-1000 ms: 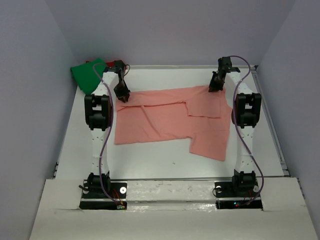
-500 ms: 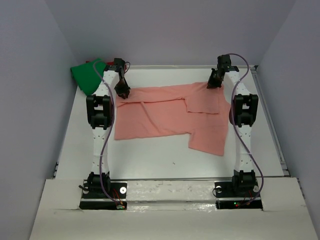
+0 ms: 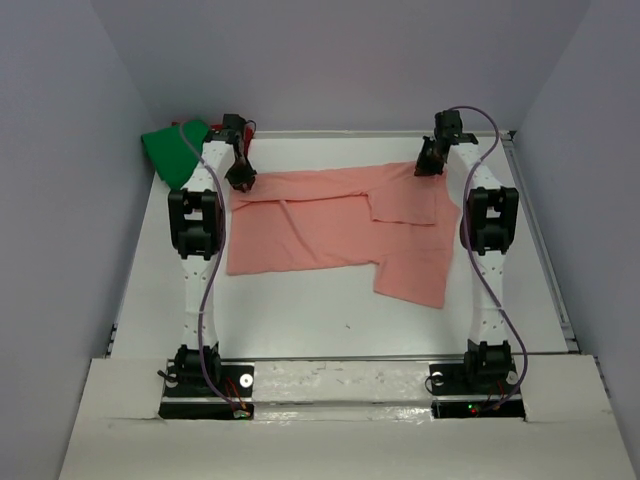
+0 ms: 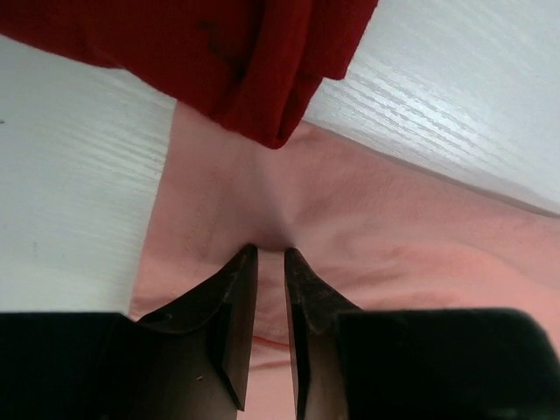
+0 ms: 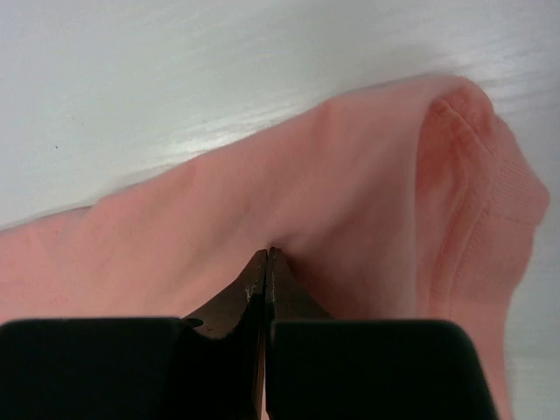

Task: Fold and stack the t-shirts
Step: Fold the flattened tshirt in 1/3 of the way, then grap the side of the flattened tshirt closest away from the robot with both arms

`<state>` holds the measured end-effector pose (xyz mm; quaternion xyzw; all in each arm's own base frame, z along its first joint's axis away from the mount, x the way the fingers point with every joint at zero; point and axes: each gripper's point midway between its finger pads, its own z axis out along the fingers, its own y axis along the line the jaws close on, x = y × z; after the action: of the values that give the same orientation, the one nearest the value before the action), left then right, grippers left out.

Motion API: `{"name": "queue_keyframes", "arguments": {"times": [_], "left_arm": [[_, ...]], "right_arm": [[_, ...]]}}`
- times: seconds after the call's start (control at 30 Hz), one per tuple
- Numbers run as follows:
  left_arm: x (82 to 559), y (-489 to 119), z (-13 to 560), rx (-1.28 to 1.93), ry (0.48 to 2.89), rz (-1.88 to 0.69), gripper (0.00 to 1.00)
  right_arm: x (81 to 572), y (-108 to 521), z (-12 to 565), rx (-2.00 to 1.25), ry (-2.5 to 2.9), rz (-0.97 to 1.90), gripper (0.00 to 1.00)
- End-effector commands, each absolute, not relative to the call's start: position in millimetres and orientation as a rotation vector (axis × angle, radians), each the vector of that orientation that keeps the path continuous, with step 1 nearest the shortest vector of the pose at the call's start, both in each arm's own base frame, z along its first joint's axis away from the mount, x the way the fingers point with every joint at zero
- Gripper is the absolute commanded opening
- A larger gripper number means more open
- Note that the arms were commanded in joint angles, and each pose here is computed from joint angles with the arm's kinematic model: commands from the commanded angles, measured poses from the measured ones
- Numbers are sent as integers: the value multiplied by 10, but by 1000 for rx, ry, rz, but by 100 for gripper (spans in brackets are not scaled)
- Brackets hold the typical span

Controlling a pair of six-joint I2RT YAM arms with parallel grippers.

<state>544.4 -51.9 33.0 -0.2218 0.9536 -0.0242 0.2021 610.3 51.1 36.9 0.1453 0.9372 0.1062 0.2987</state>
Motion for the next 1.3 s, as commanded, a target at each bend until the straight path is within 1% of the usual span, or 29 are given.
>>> {"name": "queue_keyframes", "arguments": {"times": [0.0, 0.03, 0.07, 0.1, 0.13, 0.17, 0.2, 0.27, 0.3, 0.33, 0.37, 0.4, 0.43, 0.47, 0.5, 0.53, 0.57, 0.6, 0.63, 0.67, 0.7, 0.73, 0.77, 0.87, 0.9, 1.0, 1.03, 1.17, 1.27], "left_arm": [[5656, -296, 1506, -644, 2369, -50, 32], [5657, -286, 1688, -643, 2330, -53, 33], [5648, -245, 2067, -640, 2244, -58, 33], [5628, -226, 2423, -622, 2162, -77, 34], [5606, -214, 2576, -612, 2127, -82, 35], [5579, -201, 2705, -602, 2098, -84, 35], [5544, -188, 2812, -594, 2075, -83, 36], [5431, -132, 3145, -595, 2007, -80, 37], [5374, -126, 3238, -596, 1993, -84, 37], [5261, -122, 3402, -598, 1969, -93, 37], [5200, -125, 3460, -598, 1960, -101, 37], [5118, -137, 3314, -604, 1998, -101, 38], [5044, -147, 3248, -615, 2014, -108, 40], [4897, -180, 3301, -638, 2010, -146, 40], [4768, -206, 2970, -659, 2097, -140, 40], [4601, -269, 2894, -660, 2143, -175, 40], [4491, -291, 2760, -687, 2183, -184, 39], [4291, -319, 2362, -705, 2286, -165, 38], [4139, -346, 2314, -703, 2298, -185, 38], [4011, -400, 2191, -700, 2332, -206, 38], [3768, -393, 1844, -722, 2414, -181, 38], [3642, -413, 1879, -710, 2396, -208, 38], [3441, -408, 1627, -722, 2457, -190, 38], [3118, -401, 1483, -721, 2499, -184, 38], [3037, -403, 1450, -718, 2512, -179, 38], [2829, -400, 1349, -722, 2538, -171, 38], [2764, -398, 1334, -728, 2541, -172, 38], [2476, -429, 1039, -755, 2612, -180, 38], [2394, -474, 960, -773, 2614, -220, 39]], "right_arm": [[6251, 415, 1230, 323, 2295, 260, 0], [6250, 414, 1344, 314, 2275, 260, 0], [6242, 405, 1593, 299, 2231, 259, 0], [6229, 397, 1692, 291, 2216, 254, 1], [6207, 339, 1897, 293, 2181, 252, 2], [6205, 343, 1889, 288, 2183, 253, 4], [6171, 347, 2054, 282, 2158, 260, 6], [6118, 378, 2215, 267, 2137, 282, 16], [6055, 391, 2390, 258, 2113, 292, 37], [6003, 433, 2473, 260, 2105, 325, 44], [5939, 466, 2556, 255, 2099, 349, 47], [5810, 494, 2818, 247, 2063, 374, 49], [5706, 507, 2876, 261, 2065, 387, 53], [5527, 515, 2655, 320, 2140, 401, 53], [5322, 509, 2845, 327, 2124, 403, 53], [5178, 511, 2803, 362, 2150, 411, 54], [4955, 514, 2507, 398, 2235, 407, 54], [4770, 536, 2422, 408, 2274, 421, 55], [4532, 553, 2581, 402, 2250, 439, 56], [4359, 583, 2528, 423, 2269, 464, 57], [4076, 602, 2196, 458, 2361, 470, 57], [3808, 611, 2316, 460, 2349, 483, 57], [3574, 604, 2092, 489, 2409, 472, 57], [3059, 610, 2116, 499, 2430, 479, 58], [2894, 624, 1983, 515, 2472, 485, 58], [2525, 673, 1917, 549, 2497, 526, 58], [2390, 683, 1766, 590, 2534, 530, 58], [1992, 766, 1484, 649, 2590, 592, 58], [1761, 823, 1210, 705, 2650, 629, 59]]}}
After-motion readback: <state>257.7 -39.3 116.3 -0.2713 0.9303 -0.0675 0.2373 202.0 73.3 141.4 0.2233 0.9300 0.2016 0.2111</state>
